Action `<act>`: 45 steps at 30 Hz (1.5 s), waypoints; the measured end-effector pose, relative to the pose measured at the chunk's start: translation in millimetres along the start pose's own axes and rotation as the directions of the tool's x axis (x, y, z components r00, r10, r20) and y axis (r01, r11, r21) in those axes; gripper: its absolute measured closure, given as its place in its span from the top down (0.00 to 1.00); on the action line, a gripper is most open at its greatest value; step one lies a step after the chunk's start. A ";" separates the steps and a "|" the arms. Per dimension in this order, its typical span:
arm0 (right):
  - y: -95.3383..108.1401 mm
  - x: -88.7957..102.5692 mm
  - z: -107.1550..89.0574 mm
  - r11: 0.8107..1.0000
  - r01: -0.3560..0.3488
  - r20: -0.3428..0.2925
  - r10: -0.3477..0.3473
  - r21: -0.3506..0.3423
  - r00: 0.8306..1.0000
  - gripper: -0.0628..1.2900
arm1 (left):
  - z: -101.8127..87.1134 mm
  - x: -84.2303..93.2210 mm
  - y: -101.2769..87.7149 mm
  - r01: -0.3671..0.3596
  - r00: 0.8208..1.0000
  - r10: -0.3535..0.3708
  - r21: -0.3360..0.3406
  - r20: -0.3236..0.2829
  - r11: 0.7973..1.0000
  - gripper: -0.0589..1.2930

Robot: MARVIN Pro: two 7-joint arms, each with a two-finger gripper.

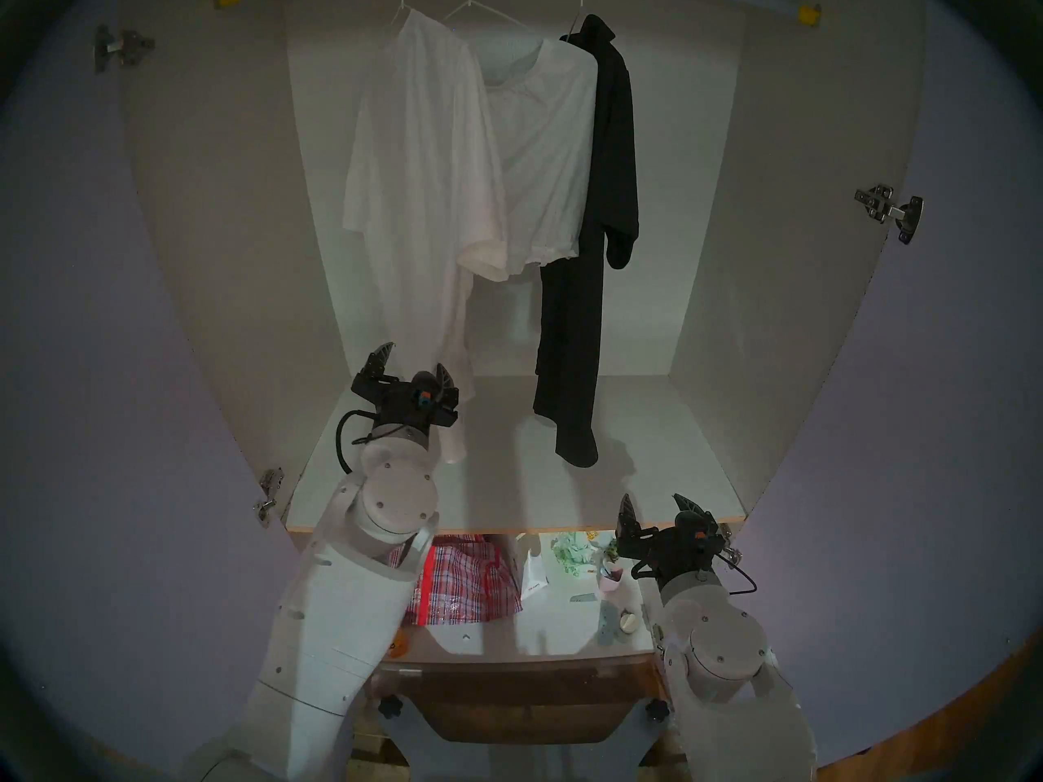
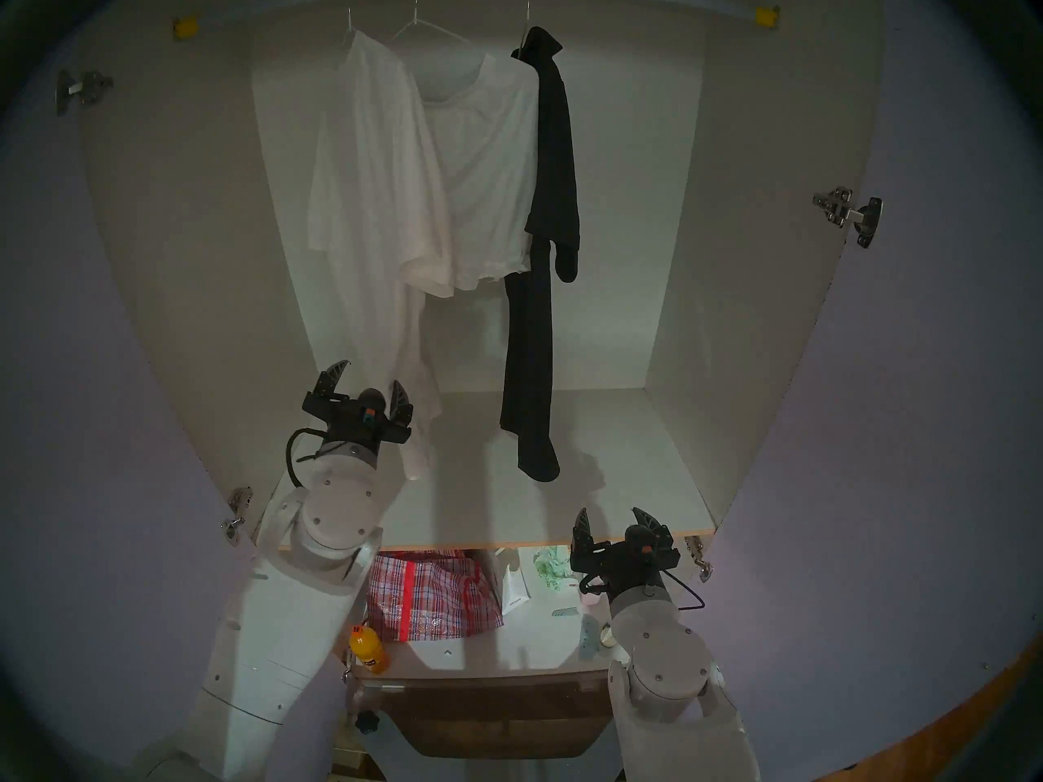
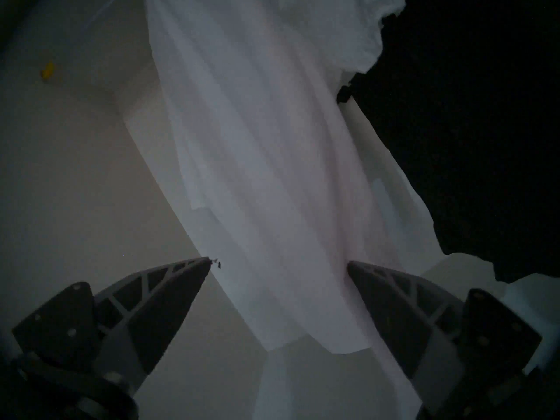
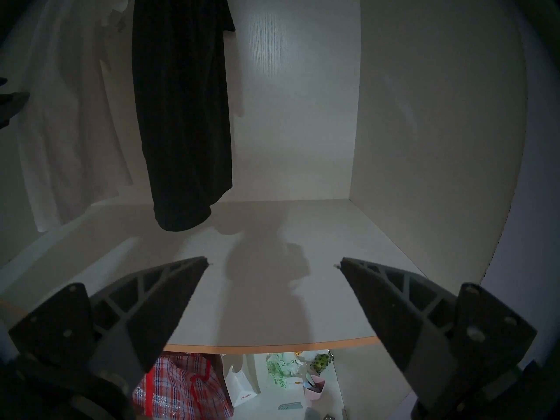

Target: Move and arrange clothes and pants in the wardrobe

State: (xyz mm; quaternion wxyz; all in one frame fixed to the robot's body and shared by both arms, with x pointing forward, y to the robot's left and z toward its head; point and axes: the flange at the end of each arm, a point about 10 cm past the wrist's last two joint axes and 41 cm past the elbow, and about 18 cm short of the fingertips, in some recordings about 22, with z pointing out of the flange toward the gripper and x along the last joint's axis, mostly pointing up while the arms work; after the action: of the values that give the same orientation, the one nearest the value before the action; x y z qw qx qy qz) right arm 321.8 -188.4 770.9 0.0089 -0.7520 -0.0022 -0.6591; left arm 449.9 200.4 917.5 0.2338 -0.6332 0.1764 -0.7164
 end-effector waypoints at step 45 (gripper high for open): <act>0.1 0.2 -0.2 1.000 -0.001 0.000 0.001 0.000 1.000 0.93 | -36.5 -23.8 -53.2 -0.389 0.918 0.397 -0.251 -0.021 0.886 0.94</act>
State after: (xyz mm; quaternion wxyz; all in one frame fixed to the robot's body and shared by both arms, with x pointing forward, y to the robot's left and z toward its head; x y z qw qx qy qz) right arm 321.6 -188.5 771.1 0.0092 -0.7519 -0.0018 -0.6593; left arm 409.9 256.2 922.1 0.2949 -0.6196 0.3861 -0.6165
